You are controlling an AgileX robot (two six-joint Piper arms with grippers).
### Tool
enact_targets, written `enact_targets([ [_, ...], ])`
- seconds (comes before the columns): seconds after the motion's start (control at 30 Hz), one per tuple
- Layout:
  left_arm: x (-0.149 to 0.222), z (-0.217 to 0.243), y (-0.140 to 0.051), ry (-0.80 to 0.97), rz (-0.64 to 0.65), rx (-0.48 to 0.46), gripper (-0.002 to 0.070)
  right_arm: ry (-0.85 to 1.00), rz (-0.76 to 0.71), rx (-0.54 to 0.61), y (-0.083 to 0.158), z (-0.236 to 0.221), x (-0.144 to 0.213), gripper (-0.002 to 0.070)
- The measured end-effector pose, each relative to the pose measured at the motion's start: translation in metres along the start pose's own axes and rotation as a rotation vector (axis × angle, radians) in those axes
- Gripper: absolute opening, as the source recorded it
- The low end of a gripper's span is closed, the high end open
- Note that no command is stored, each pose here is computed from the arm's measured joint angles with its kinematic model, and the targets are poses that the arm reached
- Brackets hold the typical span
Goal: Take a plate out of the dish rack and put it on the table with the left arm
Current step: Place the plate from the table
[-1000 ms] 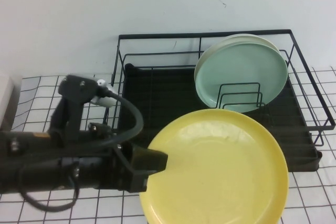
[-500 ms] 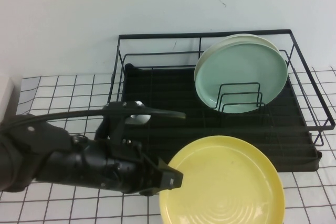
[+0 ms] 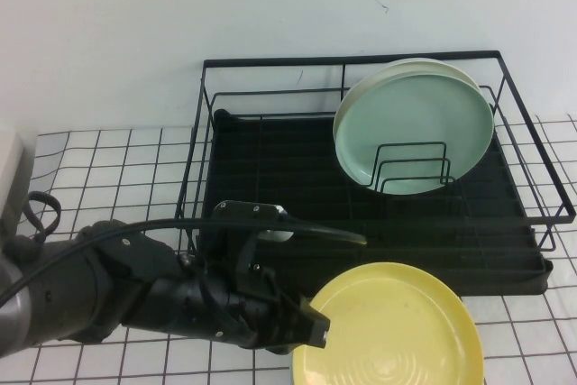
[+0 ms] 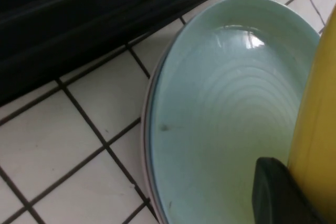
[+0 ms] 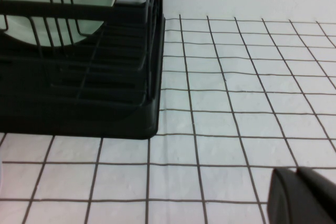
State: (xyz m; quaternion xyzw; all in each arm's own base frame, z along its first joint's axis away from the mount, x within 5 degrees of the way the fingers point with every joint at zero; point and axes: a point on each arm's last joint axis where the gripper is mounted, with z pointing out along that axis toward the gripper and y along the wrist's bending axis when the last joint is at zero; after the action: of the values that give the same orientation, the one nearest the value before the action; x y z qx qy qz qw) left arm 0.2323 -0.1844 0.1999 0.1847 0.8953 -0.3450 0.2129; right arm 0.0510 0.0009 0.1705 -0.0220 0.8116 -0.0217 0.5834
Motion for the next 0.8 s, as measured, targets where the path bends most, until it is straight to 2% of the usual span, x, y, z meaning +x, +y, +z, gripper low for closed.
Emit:
enact_targets([
  [0.33,-0.0014,0.0033,0.0052,-0.018,0.017,-0.044,0.0065,0.000,0.000,0.000,0.0000,0.0000,0.0000,-0.0001],
  [0.43,-0.0014,0.0035,0.0050,-0.019,0.022,-0.045,0.0086,0.000,0.000,0.000,0.0000,0.0000,0.0000,-0.0001],
  [0.5,-0.0017,0.0034,0.0055,-0.022,0.024,-0.050,0.0134,0.000,0.000,0.000,0.0000,0.0000,0.0000,-0.0001],
  [0.67,-0.0020,0.0034,0.0059,-0.025,0.039,-0.054,0.0337,0.000,0.000,0.000,0.0000,0.0000,0.0000,-0.0001],
  [0.8,-0.0020,0.0034,0.0059,-0.024,0.078,-0.055,0.0452,0.000,0.000,0.000,0.0000,0.0000,0.0000,-0.0001],
])
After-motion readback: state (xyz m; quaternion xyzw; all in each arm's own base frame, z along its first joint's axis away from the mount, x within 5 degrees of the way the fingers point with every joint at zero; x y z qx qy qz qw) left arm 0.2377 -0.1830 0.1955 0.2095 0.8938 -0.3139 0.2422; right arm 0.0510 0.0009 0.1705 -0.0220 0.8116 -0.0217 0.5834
